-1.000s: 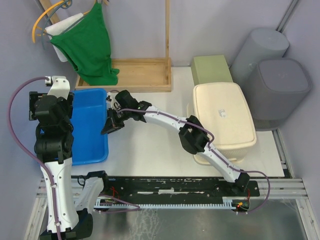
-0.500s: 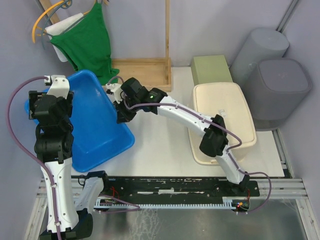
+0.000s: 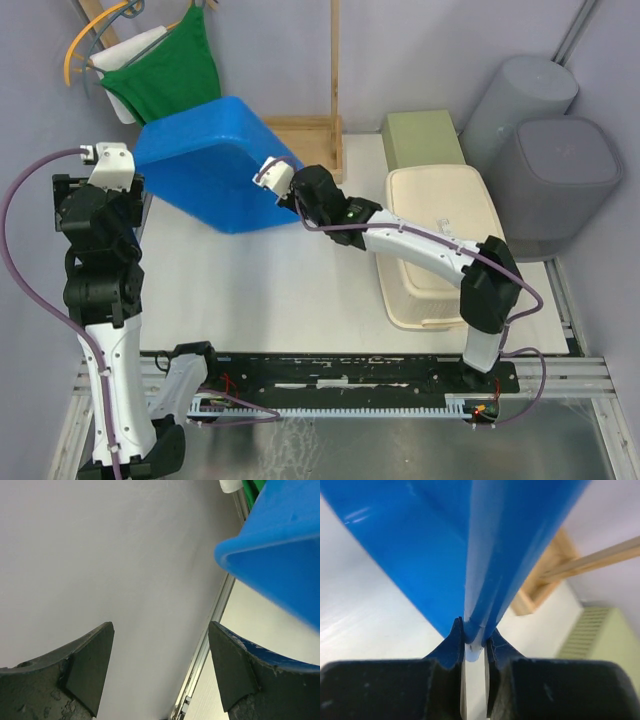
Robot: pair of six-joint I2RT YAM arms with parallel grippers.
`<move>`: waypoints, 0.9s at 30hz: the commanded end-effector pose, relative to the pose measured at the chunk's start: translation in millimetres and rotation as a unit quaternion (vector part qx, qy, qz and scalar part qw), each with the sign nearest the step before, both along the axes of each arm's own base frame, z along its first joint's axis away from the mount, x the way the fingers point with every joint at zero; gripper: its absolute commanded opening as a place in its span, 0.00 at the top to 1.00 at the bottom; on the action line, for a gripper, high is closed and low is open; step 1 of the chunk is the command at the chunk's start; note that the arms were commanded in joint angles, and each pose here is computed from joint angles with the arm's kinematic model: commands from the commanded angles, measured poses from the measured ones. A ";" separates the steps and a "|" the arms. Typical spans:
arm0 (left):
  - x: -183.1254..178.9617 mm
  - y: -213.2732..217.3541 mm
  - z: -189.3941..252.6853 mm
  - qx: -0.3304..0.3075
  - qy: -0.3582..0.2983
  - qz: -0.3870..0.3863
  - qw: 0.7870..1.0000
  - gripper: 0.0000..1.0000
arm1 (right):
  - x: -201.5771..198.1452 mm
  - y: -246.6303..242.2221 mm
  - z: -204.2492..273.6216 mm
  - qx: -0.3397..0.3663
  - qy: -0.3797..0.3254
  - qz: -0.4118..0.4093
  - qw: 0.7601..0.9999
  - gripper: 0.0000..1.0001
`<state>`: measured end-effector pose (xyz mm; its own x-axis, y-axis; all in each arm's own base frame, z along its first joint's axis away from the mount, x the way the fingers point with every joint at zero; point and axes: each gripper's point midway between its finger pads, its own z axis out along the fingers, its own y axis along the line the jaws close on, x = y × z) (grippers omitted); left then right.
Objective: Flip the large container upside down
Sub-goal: Turn the container upside down at the center of the board.
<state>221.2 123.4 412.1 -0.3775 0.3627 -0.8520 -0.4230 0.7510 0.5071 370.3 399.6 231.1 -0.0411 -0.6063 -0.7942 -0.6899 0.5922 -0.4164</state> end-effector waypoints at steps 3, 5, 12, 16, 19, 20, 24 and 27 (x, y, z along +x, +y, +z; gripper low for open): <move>-4.3 1.9 51.3 -0.003 -0.086 0.014 0.996 0.17 | 7.9 -65.4 14.5 -0.193 -0.231 -0.074 0.951 0.99; -9.0 2.9 59.4 0.002 -0.094 0.018 0.995 0.17 | -8.0 -61.4 8.6 -0.214 -0.290 -0.052 0.931 1.00; -18.1 0.8 61.8 0.006 -0.100 0.013 0.995 0.17 | -53.3 -51.7 -9.3 -0.243 -0.370 0.016 0.896 1.00; -20.9 -1.6 61.0 0.006 -0.102 0.006 0.995 0.17 | -70.0 -54.7 -33.9 -0.268 -0.285 0.054 0.919 1.00; -21.7 -3.7 62.4 0.006 -0.104 -0.001 0.995 0.17 | -91.2 -59.2 -68.0 -0.309 -0.166 0.106 0.930 1.00; -21.6 -4.2 62.5 0.005 -0.105 -0.002 0.995 0.17 | -102.2 -60.7 -76.3 -0.305 -0.114 0.124 0.937 1.00; -21.6 -5.1 60.5 0.002 -0.105 -0.005 0.994 0.17 | -159.2 -65.6 -100.6 -0.294 0.063 0.211 0.930 0.90; -22.1 -6.1 58.5 -0.002 -0.106 -0.008 0.994 0.17 | -191.1 -71.5 -106.0 -0.294 0.149 0.251 0.910 0.76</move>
